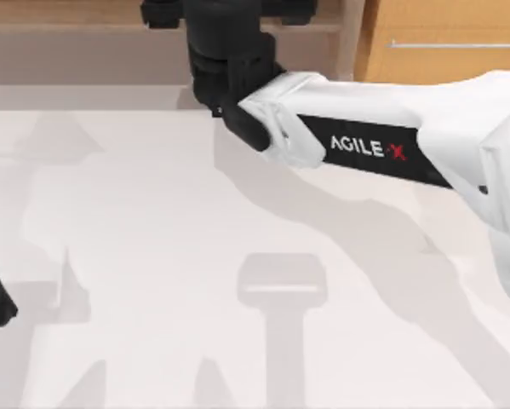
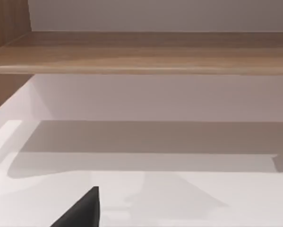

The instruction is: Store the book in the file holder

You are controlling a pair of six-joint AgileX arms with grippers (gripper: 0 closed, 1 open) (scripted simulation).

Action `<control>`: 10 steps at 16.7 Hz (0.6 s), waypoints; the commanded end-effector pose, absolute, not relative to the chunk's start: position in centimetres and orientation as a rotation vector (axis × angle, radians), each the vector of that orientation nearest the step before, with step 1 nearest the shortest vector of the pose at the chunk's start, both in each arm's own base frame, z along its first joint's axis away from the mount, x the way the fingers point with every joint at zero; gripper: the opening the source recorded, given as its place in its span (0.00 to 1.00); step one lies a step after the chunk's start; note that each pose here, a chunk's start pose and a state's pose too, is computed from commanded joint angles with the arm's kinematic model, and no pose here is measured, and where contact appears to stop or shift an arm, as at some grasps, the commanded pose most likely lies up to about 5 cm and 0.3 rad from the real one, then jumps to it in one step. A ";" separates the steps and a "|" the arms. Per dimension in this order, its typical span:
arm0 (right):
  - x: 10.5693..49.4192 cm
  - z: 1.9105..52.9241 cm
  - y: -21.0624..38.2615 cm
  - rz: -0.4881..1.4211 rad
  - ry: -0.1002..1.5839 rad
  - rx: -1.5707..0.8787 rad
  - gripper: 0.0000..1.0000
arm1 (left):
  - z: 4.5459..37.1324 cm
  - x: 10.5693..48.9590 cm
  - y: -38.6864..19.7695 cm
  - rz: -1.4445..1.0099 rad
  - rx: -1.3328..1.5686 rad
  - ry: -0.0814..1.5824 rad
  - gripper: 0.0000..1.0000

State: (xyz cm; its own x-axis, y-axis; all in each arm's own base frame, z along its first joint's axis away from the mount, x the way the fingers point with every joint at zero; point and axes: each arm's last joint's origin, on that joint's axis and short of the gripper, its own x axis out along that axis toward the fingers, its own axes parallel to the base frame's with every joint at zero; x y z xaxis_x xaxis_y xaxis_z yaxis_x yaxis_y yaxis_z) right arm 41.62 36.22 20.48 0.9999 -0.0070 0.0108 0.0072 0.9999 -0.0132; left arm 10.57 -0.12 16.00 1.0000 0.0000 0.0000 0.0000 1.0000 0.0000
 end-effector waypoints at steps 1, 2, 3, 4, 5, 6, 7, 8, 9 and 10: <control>41.6 20.5 36.2 -0.007 -0.011 -0.013 1.00 | 16.0 10.6 -0.1 0.000 0.000 0.000 1.00; 41.6 20.5 36.2 -0.007 -0.011 -0.013 1.00 | 16.0 10.6 -0.1 0.000 0.000 0.000 1.00; 41.6 20.5 36.2 -0.007 -0.011 -0.013 1.00 | 16.0 10.6 -0.1 0.000 0.000 0.000 1.00; 41.6 20.5 36.2 -0.007 -0.011 -0.013 1.00 | 16.0 10.6 -0.1 0.000 0.000 0.000 1.00; 41.8 20.5 35.9 -0.011 -0.009 -0.016 1.00 | 16.0 10.6 -0.1 0.000 0.000 0.000 1.00; 41.8 20.5 36.0 -0.010 -0.010 -0.015 1.00 | 16.0 10.6 -0.1 0.000 0.000 0.000 1.00; 42.0 20.5 36.1 -0.008 -0.011 -0.014 1.00 | 16.0 10.6 -0.1 0.000 0.000 0.000 1.00; 42.2 20.5 36.1 -0.007 -0.011 -0.013 1.00 | 16.0 10.6 -0.1 0.000 0.000 0.000 1.00; 42.6 20.5 36.2 -0.007 -0.011 -0.013 1.00 | 16.0 10.6 -0.1 0.000 0.000 0.000 1.00; 42.9 20.5 36.2 -0.007 -0.011 -0.013 1.00 | 16.0 10.6 -0.1 0.000 0.000 0.000 1.00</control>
